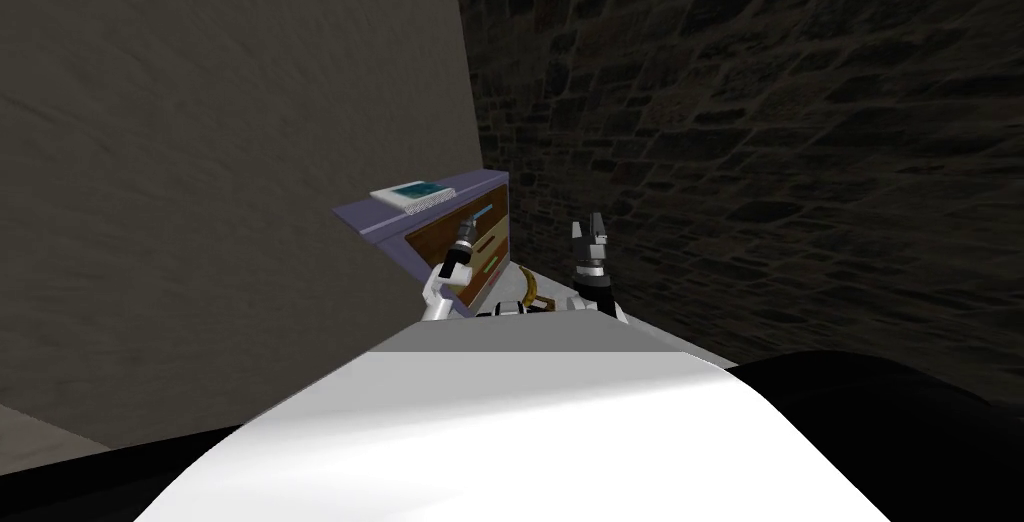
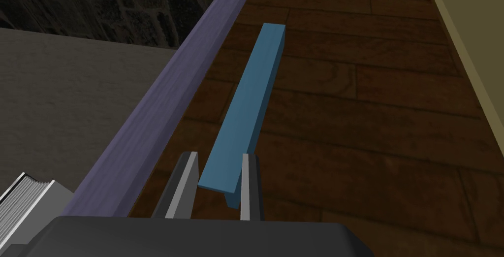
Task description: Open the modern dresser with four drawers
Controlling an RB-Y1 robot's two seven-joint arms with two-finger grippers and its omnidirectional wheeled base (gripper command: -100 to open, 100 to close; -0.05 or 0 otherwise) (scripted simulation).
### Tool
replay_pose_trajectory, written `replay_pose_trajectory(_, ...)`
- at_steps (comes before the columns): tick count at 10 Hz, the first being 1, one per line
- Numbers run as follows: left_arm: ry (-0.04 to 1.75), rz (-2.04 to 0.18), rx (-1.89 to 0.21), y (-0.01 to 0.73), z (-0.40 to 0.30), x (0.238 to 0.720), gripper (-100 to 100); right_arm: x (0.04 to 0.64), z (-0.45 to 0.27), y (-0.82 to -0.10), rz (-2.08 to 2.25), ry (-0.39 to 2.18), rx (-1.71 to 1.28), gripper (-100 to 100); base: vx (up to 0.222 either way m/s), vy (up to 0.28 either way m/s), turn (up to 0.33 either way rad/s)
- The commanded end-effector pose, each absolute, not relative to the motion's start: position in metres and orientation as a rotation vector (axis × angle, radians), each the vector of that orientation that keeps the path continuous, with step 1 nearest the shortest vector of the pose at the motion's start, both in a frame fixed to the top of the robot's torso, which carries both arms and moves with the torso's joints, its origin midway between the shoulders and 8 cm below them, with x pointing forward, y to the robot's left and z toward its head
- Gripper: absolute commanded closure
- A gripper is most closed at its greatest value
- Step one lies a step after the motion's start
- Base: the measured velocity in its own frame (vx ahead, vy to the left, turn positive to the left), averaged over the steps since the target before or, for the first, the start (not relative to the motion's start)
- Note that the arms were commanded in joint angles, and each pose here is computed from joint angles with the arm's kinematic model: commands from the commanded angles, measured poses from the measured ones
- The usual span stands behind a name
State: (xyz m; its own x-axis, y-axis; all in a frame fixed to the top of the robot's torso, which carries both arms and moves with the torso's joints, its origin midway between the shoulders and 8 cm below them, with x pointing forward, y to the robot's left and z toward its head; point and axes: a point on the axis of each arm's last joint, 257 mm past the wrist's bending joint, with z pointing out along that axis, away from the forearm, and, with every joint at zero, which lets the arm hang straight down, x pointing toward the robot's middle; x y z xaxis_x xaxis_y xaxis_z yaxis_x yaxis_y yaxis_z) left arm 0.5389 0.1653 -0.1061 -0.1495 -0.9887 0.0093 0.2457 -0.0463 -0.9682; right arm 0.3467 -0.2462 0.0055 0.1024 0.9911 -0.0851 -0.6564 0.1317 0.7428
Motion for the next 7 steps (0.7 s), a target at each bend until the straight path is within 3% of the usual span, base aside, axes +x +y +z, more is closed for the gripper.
replay_pose_trajectory(1,1.11,-1.419,-0.991,0.174,-0.116,0.524,100,0.347,0.006,-0.246,1.338,0.676,0.619,0,0.04,0.017,-0.059)
replay_pose_trajectory(7,1.077,-1.376,-1.012,0.189,-0.114,0.485,100,0.347,0.006,-0.246,1.338,0.676,0.619,0,0.038,0.023,-0.075)
